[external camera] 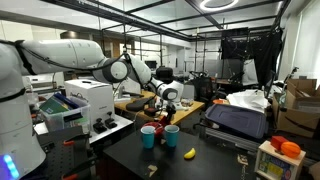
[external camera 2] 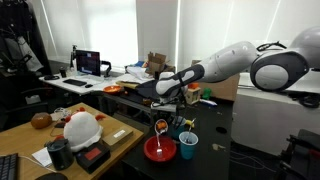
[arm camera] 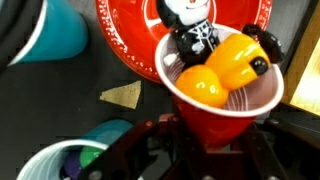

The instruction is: Pick the blue cup and pour some of its contents in the bowl

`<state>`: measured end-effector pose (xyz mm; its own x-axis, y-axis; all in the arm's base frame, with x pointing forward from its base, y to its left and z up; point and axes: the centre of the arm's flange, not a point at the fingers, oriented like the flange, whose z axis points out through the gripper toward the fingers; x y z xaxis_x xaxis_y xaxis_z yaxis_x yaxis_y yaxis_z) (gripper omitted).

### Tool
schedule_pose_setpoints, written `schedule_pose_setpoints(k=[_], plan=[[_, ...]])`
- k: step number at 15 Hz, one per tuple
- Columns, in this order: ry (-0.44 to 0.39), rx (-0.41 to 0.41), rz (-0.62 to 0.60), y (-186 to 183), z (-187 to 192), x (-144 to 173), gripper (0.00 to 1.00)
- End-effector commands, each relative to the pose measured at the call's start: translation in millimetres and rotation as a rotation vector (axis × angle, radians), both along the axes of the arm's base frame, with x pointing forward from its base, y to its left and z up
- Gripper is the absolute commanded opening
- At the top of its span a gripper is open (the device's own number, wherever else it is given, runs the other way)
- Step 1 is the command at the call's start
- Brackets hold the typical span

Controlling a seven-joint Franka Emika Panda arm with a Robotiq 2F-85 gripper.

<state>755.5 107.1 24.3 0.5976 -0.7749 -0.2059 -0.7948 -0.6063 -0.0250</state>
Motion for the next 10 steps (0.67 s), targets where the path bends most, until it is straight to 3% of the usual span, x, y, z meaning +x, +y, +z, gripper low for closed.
schedule_pose_setpoints(k=[1,10], plan=[[-0.017,-0.065,-0.024,-0.3,10.1,-11.4,0.08],[-0.087,-0.143,-0.014,-5.7,12.6,-19.1,0.08]])
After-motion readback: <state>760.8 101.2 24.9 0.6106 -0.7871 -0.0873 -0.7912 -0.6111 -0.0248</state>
